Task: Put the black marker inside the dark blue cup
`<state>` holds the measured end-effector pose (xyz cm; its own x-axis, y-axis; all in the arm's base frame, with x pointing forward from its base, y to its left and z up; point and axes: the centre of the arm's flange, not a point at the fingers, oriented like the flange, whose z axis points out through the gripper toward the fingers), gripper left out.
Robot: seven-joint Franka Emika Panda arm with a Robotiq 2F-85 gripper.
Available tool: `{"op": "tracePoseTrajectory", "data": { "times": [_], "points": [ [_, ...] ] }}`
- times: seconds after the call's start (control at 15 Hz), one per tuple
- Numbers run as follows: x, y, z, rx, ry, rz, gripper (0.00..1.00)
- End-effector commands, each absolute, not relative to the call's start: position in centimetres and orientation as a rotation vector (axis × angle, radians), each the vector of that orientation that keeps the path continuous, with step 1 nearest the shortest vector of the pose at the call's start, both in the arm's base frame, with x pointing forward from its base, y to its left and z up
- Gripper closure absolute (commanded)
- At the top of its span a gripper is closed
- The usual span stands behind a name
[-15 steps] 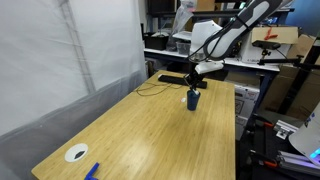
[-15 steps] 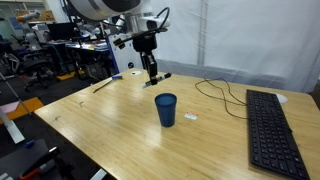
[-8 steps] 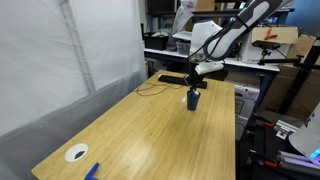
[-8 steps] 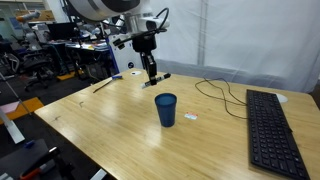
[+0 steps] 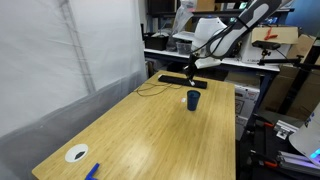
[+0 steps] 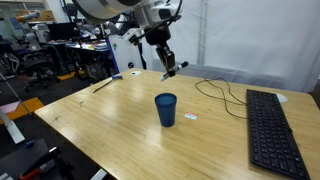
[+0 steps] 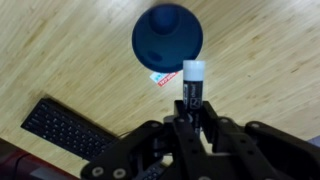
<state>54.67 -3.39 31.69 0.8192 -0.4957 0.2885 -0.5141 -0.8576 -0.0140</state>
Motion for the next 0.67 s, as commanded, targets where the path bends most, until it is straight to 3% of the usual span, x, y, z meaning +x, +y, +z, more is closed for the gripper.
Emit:
{"op": "tracePoseTrajectory", "data": {
  "times": [0.0,0.6],
  "points": [
    [54.4,-3.6,31.4,2.865,-0.78,0.633,0.95],
    [52.6,-1.7,28.2,2.802,-0.909,0.715,0.95]
  ]
}}
